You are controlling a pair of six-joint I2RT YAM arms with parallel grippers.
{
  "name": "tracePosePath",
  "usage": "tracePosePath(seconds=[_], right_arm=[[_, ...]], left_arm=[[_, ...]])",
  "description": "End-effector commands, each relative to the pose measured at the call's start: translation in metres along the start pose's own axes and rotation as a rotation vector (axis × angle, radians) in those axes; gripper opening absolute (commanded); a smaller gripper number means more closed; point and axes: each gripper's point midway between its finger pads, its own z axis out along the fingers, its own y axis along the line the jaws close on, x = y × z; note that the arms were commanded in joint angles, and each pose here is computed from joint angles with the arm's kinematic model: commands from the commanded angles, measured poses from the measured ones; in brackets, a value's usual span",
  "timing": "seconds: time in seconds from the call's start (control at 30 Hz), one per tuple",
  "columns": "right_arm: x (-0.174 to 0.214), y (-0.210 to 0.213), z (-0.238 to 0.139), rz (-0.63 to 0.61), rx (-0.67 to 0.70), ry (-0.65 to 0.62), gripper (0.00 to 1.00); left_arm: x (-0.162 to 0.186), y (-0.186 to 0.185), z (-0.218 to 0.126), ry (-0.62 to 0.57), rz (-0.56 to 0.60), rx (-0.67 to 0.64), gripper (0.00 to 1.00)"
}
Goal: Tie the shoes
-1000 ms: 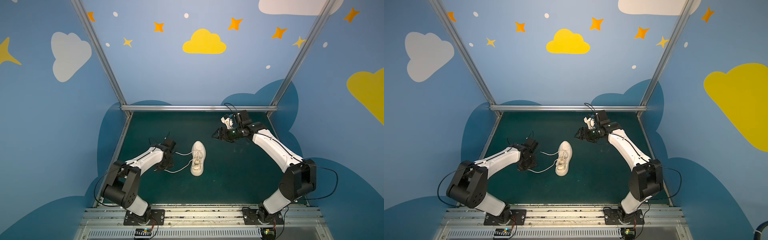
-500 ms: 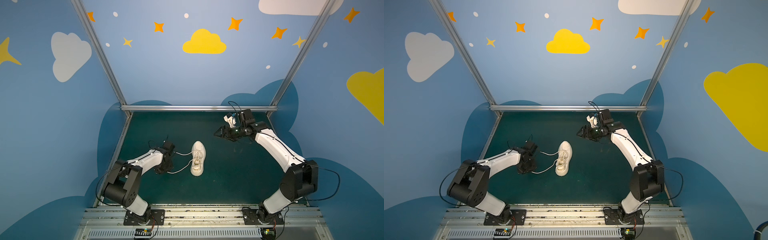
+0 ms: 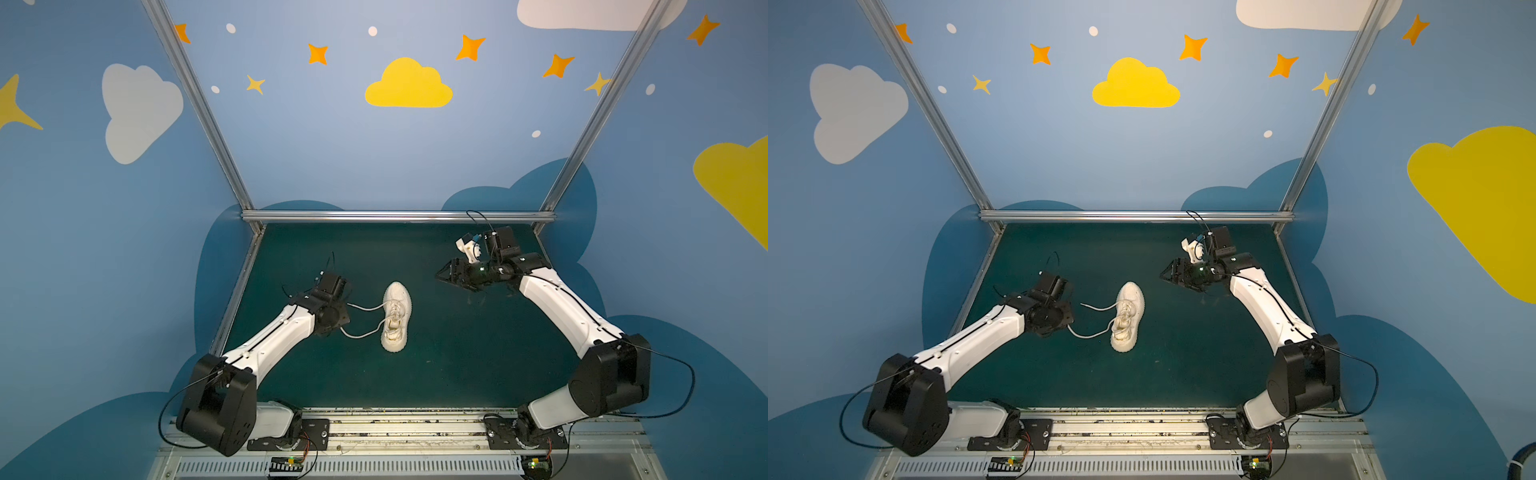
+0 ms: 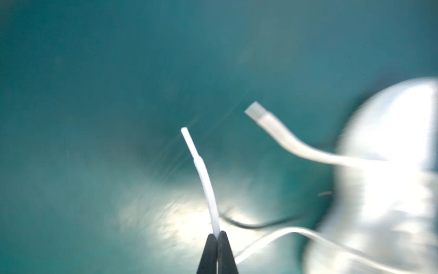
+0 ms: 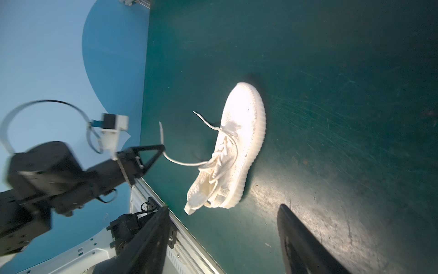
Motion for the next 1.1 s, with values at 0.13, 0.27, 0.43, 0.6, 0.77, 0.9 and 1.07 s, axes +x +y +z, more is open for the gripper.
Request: tracePosePath(seconds=[0.13,0.27,0.43,0.6,0.77,0.9,1.07], right_arm=[[-0.002,-0.009,-0.033,0.064,-0.046,-0.064,0.71],[-0.004,-0.03,-0.059,0.147,-0.041,-0.128,0.72],[-0.001,-0.047,-0.091,0.205,-0.046,-0.228,0.72],[0.002,-0.068,-0.114,0.234,-0.023,-0.348,0.72],[-0.002,-0.073,-0.131,0.186,0.007,-0.443,0.8],[-0.006,-0.075,-0.137,0.191,0.019,-0.435,0.8],[-0.008,-0.08,-0.131,0.217,0.003,-0.424,0.8]], left_arm=[[-0.05,-0.075,-0.043,-0.076,0.152,0.217,0.03],[-0.059,-0.136,-0.042,-0.059,0.304,0.276,0.03],[-0.056,-0.207,-0.022,-0.033,0.413,0.359,0.03],[-0.016,-0.288,0.013,0.05,0.564,0.439,0.03],[0.037,-0.327,0.039,0.152,0.684,0.435,0.03],[0.072,-0.331,0.055,0.217,0.751,0.403,0.03],[0.098,-0.332,0.062,0.264,0.784,0.411,0.05]])
